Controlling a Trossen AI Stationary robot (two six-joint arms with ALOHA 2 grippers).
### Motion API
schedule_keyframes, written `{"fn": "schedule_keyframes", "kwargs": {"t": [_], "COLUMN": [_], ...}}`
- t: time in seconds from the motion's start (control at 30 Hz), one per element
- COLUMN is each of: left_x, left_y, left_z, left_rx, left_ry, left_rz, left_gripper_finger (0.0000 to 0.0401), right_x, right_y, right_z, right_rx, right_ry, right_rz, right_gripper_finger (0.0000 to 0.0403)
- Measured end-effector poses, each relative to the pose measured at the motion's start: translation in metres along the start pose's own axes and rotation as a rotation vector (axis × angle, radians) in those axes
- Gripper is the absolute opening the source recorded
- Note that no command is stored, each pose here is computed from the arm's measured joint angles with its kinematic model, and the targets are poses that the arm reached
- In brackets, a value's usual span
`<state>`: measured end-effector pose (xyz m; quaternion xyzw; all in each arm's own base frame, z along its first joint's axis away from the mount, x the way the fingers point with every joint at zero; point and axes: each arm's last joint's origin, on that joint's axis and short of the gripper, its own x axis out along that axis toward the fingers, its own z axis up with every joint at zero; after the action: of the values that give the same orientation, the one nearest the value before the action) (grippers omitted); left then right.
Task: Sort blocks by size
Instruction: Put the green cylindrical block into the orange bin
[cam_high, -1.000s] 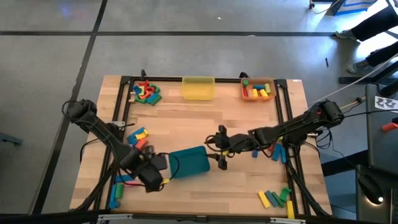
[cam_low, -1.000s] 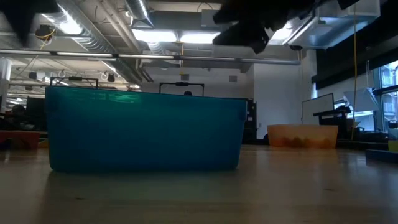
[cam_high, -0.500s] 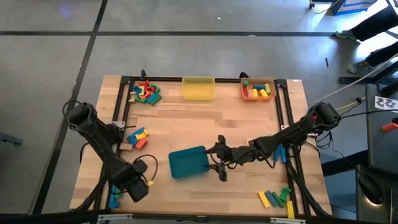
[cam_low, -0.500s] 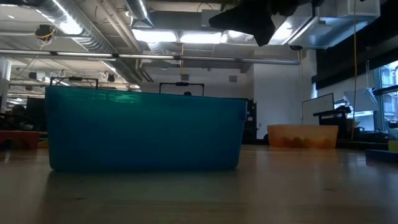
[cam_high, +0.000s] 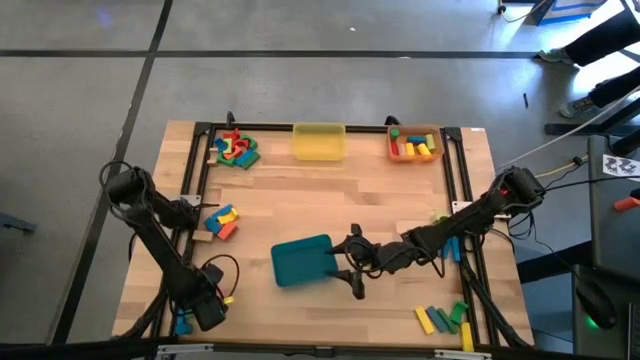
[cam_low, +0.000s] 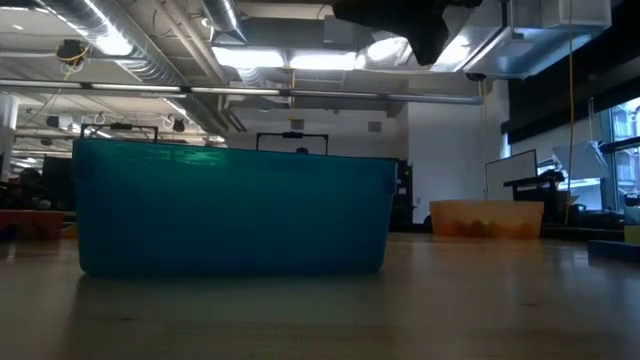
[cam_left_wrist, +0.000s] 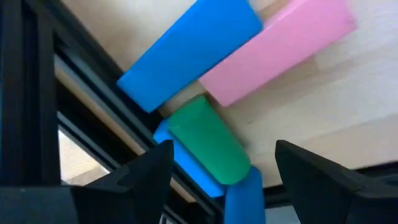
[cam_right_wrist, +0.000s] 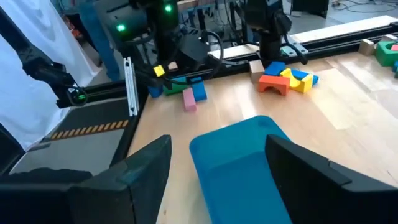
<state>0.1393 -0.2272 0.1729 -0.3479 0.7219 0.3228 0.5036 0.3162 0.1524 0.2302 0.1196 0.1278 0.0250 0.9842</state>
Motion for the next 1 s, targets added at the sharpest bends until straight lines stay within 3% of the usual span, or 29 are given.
{"fn": "schedule_keyframes", "kwargs": {"t": [0.17, 0.47, 0.77, 1.0], "left_x": [0.009, 0.023, 0.022, 0.024], "left_y": [-0.001, -0.006, -0.010, -0.011], "left_z": [0.000, 0.003, 0.007, 0.001], "left_rx": [0.016, 0.066, 0.118, 0.244], "left_ry": [0.026, 0.025, 0.022, -0.002], "left_rz": [-0.033, 0.023, -0.015, -0.053], "left_gripper_finger": [0.0265, 0.0265, 0.0265, 0.0265], "right_x": [0.000, 0.000, 0.000, 0.000], "right_y": [0.001, 0.001, 0.000, 0.000], "right_z": [0.002, 0.001, 0.001, 0.001], "right_rx": [0.004, -0.013, -0.014, -0.014], "right_ry": [-0.015, -0.014, -0.012, -0.013], "right_rz": [0.005, 0.005, 0.003, 0.004], "right_gripper_finger": [0.0262, 0.0262, 0.0262, 0.0262]}}
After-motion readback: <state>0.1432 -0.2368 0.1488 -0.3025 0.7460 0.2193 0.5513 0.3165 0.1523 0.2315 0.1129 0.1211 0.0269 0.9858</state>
